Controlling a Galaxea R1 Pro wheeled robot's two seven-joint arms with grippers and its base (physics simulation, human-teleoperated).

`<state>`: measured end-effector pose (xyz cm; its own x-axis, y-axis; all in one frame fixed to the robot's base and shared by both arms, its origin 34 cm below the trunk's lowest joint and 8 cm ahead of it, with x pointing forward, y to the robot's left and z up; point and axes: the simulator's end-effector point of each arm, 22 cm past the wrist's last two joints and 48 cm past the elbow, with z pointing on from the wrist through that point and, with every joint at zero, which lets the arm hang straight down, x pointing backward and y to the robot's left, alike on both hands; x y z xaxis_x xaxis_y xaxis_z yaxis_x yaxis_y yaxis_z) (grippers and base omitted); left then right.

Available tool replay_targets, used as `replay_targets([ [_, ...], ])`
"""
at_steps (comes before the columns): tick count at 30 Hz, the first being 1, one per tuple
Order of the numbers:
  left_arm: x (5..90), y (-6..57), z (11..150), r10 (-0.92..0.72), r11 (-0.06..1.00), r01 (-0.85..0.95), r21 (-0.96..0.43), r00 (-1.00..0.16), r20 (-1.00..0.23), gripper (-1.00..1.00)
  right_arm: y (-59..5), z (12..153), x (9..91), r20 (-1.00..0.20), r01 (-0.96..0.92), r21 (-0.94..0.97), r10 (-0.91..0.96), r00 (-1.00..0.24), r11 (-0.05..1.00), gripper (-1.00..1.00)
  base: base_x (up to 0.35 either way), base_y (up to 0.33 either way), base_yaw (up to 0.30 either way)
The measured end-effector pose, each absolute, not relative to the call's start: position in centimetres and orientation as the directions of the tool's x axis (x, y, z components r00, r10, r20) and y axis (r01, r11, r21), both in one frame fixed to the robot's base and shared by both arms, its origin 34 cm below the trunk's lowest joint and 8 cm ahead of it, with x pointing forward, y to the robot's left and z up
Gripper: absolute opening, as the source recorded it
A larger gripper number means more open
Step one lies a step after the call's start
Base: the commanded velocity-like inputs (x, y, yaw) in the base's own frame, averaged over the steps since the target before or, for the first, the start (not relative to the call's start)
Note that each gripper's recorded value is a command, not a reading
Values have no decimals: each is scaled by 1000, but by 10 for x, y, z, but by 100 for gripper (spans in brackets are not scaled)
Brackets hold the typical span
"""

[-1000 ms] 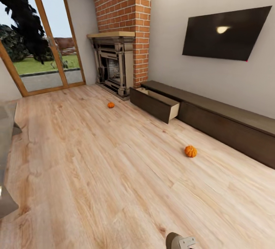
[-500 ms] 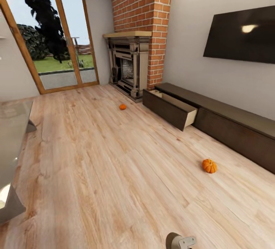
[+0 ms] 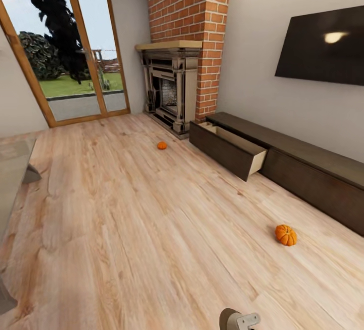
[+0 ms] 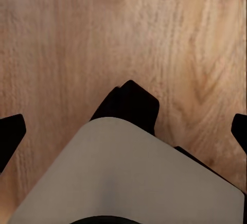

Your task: Place each of the two pumpkins and all three candles from the living room inside a cabinet in the living room (use any cabinet), then make sure every cabinet is closed, and position the cauldron so it is next to a table in the living room.

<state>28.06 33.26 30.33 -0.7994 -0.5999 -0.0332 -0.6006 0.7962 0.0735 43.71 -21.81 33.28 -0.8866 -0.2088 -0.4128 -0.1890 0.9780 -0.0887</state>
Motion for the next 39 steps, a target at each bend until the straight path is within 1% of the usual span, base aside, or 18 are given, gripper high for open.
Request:
replay_targets([
  [17, 281, 333, 303, -600, 796, -601, 73, -799, -33, 100, -219, 333, 437, -414, -188, -89, -208, -886, 978, -100, 336, 0, -13],
  [26, 281, 333, 303, -601, 795, -602, 73, -799, -33, 100, -219, 333, 437, -414, -188, -90, -208, -886, 978, -100, 334, 32, -253],
  [39, 282, 332, 304, -602, 794, -603, 70, -797, -37, 100, -219, 334, 439, -418, -187, -91, -208, -884, 978, -100, 285, 226, -278],
])
